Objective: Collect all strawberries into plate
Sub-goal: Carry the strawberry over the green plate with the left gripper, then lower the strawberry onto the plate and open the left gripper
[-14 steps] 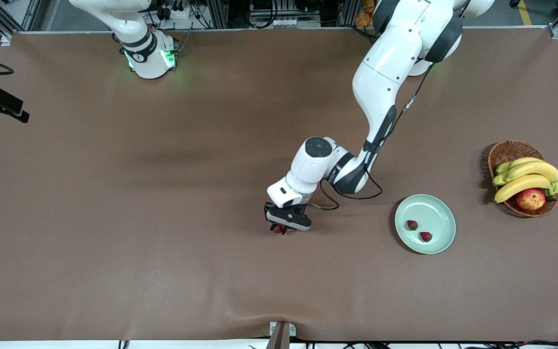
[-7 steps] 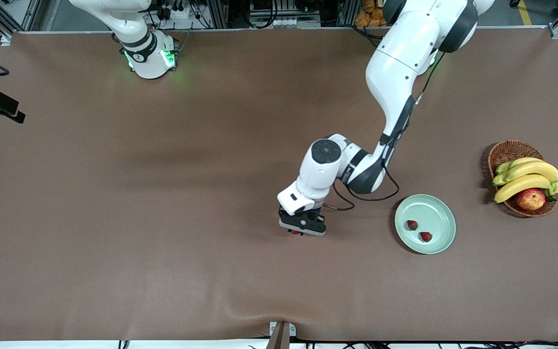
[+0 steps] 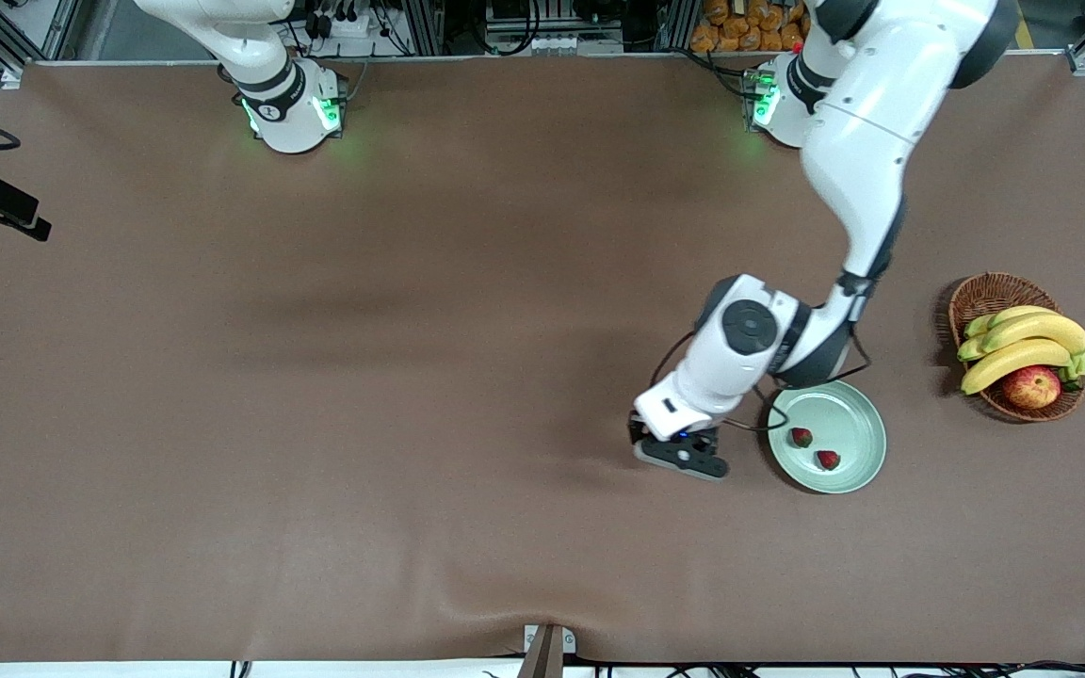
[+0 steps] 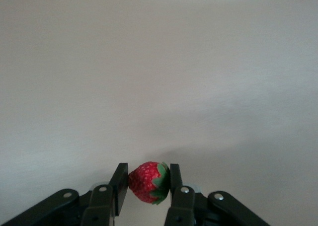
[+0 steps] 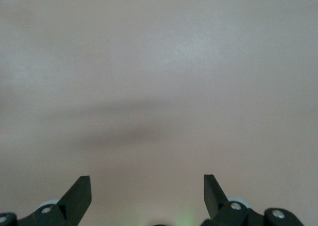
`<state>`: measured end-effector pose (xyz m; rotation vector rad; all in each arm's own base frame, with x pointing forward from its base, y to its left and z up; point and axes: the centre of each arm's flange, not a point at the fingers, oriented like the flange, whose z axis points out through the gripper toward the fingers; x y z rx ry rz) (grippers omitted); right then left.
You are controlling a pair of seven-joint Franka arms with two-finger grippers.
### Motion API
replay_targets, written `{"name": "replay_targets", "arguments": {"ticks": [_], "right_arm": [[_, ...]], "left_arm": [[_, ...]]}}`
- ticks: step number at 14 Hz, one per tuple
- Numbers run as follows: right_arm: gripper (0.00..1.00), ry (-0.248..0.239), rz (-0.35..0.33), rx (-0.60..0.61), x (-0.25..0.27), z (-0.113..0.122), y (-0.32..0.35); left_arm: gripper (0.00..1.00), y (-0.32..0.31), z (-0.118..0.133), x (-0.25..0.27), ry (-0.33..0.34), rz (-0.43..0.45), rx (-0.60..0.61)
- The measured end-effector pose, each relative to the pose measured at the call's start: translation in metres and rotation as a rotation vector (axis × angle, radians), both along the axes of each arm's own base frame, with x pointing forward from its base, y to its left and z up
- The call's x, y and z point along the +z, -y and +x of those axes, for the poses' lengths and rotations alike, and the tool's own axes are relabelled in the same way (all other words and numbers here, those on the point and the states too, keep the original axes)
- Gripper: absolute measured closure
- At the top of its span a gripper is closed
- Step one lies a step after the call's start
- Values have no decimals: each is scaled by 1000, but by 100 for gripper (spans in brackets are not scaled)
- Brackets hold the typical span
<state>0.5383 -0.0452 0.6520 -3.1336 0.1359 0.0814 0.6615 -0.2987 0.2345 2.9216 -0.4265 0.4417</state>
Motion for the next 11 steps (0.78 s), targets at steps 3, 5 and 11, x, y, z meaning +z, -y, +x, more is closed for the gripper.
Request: {"name": "replay_targets", "arguments": {"ticks": [3,5,11], "right_arm": [[0,-3,0,0,-1,0,0],[0,-4,0,-1,-1,0,0],[0,-14,1,-3,-3,0,2]], "left_arm": [[62,-49,-10,12,-40,32,14],[62,-75,-20,33,-95,95,6],[62,-186,-29,50,-216,201,0]]}}
